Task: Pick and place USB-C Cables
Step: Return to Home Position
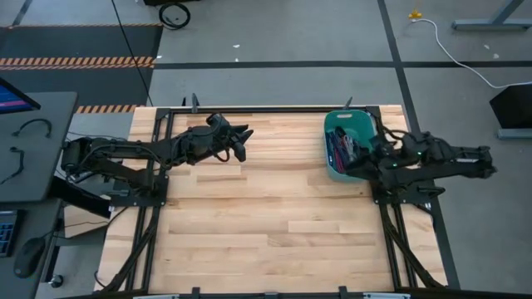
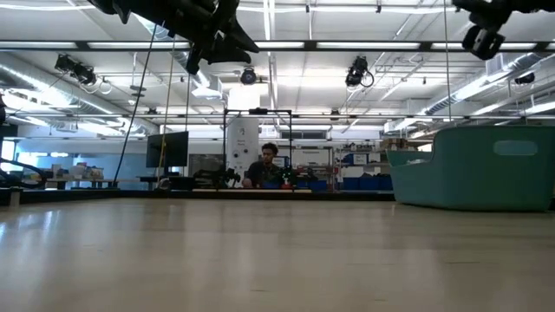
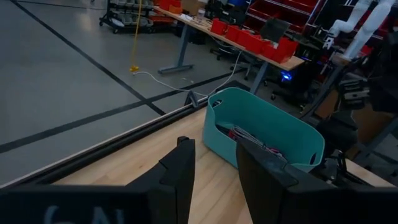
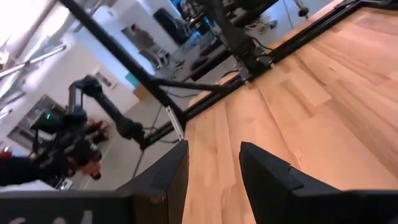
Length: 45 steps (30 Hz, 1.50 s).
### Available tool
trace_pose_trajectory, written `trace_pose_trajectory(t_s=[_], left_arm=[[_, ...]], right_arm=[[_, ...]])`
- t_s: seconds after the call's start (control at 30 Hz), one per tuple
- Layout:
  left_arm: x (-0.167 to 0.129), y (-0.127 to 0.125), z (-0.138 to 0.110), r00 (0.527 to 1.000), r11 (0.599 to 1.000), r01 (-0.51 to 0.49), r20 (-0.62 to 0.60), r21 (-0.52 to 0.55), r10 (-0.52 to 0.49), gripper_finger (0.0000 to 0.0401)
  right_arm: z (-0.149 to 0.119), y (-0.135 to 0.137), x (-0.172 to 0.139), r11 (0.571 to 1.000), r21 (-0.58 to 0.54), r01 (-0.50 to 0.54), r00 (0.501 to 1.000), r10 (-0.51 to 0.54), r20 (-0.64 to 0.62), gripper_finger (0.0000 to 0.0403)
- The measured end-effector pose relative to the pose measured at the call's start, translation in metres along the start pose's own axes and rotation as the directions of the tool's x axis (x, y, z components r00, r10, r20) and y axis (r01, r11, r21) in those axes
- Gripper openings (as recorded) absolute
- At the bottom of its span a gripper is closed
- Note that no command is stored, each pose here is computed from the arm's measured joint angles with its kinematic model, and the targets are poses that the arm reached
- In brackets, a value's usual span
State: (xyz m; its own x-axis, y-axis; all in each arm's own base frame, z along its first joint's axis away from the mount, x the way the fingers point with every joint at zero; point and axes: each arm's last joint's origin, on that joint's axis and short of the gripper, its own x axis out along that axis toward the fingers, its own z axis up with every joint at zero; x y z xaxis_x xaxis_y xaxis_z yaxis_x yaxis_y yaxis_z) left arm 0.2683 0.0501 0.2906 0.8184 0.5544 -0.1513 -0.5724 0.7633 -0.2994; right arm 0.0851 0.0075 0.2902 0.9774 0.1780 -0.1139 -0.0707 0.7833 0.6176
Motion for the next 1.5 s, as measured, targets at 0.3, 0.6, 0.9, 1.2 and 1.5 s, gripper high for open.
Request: trace_pose_trajectory(t_s=[0.3,0.6,0.9,1.2,1.5], left_arm=[[0.002,0.000,-0.002,1.000,0.988,-0.004,-0.008,-0.157,0.003,0.0123],[0.007,-0.004,-0.013,0.999,0.976,-0.012,-0.045,-0.217,0.002,0.0123],[0.010,-0.005,-0.016,0.999,0.977,-0.011,-0.054,-0.212,-0.001,0.0123],[0.009,-0.005,-0.016,0.999,0.978,-0.008,-0.050,-0.208,-0.003,0.0123],[0.009,-0.005,-0.015,0.999,0.978,-0.008,-0.049,-0.208,-0.003,0.0123]], right_arm=[[-0.021,-0.014,-0.034,0.989,-0.149,-0.009,0.979,0.039,0.202,0.0133],[-0.045,-0.040,0.006,0.877,-0.461,0.138,0.979,-0.050,0.199,0.0101],[-0.072,-0.069,0.025,0.751,-0.594,0.288,0.954,-0.171,0.246,0.0096],[-0.084,-0.078,0.025,0.764,-0.580,0.284,0.945,-0.120,0.305,0.0092],[-0.088,-0.081,0.025,0.718,-0.631,0.293,0.948,-0.132,0.290,0.0083]])
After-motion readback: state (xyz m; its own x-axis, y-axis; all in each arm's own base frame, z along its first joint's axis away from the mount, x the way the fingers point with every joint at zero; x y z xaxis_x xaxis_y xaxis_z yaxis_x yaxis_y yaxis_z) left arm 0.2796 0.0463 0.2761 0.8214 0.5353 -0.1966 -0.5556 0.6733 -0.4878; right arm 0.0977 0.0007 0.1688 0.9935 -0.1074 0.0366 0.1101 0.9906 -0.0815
